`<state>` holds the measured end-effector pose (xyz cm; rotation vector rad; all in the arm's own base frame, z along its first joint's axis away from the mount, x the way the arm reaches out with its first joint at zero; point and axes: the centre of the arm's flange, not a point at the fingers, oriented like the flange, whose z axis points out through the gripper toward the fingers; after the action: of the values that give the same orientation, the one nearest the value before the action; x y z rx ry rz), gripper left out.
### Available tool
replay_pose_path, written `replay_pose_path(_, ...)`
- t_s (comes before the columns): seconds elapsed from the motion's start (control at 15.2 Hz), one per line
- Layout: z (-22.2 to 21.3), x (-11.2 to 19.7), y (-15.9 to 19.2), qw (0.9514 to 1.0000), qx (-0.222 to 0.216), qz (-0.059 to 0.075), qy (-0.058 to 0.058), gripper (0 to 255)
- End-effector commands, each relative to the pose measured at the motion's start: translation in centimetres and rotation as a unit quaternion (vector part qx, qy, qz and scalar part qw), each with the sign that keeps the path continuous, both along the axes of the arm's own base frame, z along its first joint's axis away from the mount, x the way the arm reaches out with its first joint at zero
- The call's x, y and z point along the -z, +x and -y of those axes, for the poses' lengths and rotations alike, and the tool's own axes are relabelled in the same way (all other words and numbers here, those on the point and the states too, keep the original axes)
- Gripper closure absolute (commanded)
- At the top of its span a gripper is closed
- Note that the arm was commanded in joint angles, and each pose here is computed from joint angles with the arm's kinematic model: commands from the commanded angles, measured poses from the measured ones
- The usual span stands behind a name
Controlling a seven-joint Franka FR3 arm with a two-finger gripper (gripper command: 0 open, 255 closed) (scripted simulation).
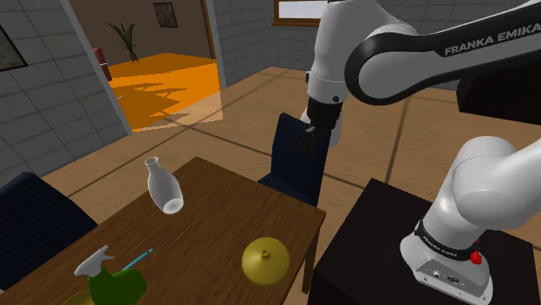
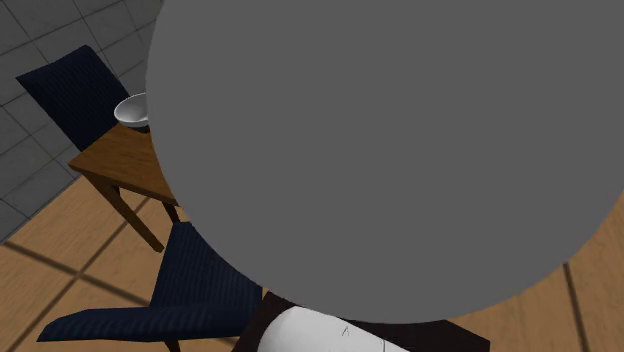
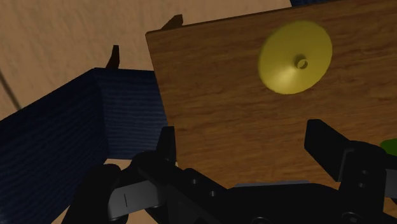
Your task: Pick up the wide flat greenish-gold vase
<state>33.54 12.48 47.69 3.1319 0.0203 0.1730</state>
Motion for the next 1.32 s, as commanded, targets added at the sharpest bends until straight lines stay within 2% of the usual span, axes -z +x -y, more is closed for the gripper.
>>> replay_pose_path(0.0,-1.7,2.0,0.4,1.0000,0.002,-0.001,0.000,0)
replay_pose_path(1.25,-16.4,22.1,4.4,0.9998,0.014,-0.017,-0.003,0)
